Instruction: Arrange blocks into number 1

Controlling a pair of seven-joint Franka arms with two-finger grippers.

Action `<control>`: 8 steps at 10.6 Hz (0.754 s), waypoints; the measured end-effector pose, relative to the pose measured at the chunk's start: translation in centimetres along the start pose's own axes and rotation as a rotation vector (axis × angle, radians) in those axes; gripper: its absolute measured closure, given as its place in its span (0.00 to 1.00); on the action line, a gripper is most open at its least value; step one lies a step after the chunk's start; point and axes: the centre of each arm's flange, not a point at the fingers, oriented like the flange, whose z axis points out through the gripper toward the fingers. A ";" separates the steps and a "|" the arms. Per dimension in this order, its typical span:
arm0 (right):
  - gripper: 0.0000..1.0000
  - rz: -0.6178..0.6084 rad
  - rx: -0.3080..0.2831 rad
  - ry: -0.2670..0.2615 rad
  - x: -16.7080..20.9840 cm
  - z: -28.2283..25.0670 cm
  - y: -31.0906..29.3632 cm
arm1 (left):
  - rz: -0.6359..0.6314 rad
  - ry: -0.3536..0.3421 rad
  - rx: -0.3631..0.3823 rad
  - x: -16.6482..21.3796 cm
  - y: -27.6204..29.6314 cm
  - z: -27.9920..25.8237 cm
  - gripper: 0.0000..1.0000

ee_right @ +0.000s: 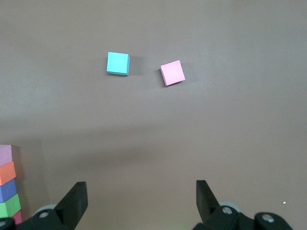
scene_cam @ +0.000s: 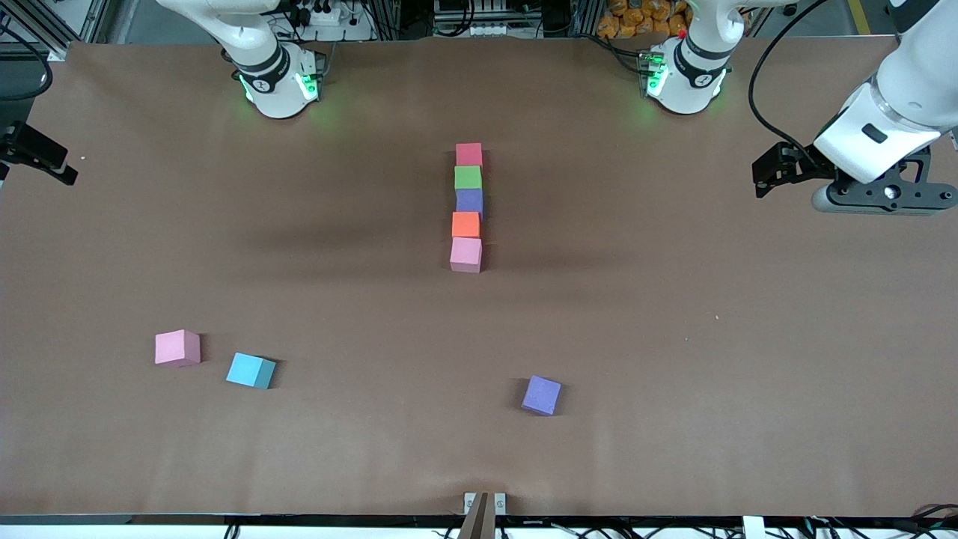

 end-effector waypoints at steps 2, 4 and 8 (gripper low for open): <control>0.00 -0.004 0.000 -0.002 0.0 0.1 -0.2 | 0.000 0.000 0.000 0.0 0.0 0.0 0.00; 0.00 -0.009 -0.001 -0.009 0.2 0.5 -0.5 | 0.000 0.000 0.000 0.0 0.0 0.0 0.00; 0.00 -0.010 -0.001 -0.025 0.6 1.5 -0.6 | 0.000 -0.001 0.000 0.0 0.0 0.0 0.00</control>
